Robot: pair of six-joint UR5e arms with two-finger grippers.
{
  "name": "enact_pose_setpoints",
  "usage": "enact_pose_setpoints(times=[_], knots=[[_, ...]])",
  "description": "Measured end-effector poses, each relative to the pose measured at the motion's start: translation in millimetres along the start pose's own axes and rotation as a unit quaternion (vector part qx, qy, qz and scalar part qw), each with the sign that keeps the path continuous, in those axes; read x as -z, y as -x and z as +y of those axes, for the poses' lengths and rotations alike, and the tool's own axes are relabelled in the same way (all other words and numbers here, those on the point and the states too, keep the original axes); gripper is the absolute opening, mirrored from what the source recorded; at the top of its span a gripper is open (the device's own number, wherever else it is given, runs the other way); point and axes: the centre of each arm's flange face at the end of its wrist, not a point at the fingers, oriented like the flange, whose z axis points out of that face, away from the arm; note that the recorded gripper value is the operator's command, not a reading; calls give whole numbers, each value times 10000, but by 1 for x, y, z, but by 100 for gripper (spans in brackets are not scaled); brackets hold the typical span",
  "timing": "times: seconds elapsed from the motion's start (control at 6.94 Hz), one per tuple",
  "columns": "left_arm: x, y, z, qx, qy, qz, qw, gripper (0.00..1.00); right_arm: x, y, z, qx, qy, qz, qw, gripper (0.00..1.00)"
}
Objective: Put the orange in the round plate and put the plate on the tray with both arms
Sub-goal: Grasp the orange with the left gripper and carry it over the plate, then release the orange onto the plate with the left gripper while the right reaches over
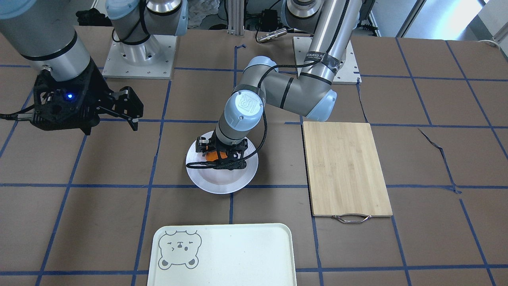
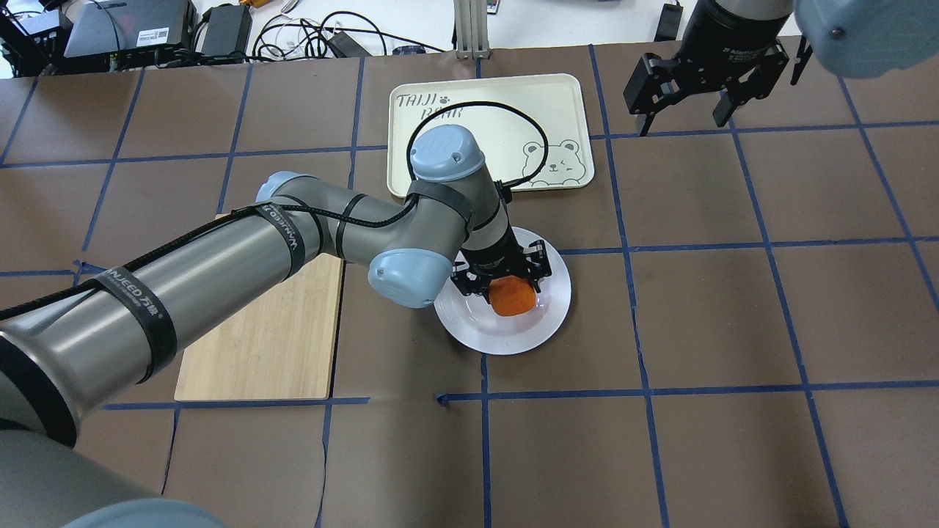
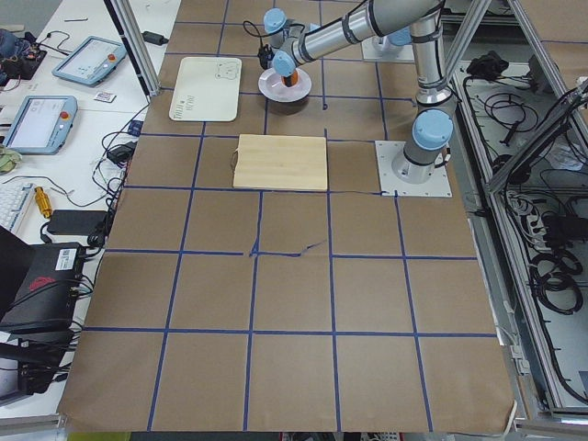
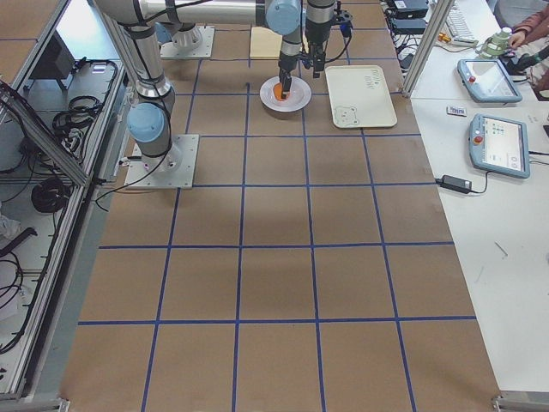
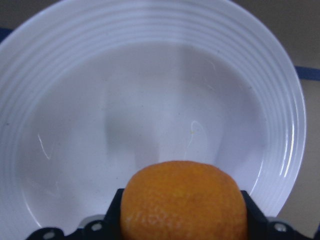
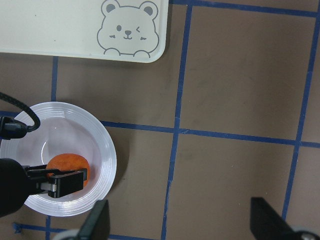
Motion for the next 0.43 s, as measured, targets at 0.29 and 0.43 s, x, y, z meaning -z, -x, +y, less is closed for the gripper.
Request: enact_pose_setpoints(times=[0.29,0.43], knots=[[30,3,-8,22,-192,38,9998,100,-17,-13,-10,-149,126,-261,9995,100],[67,11,-18,172,-262,64,9995,100,-33,-17,-16,-230,203,-567,9979,100]])
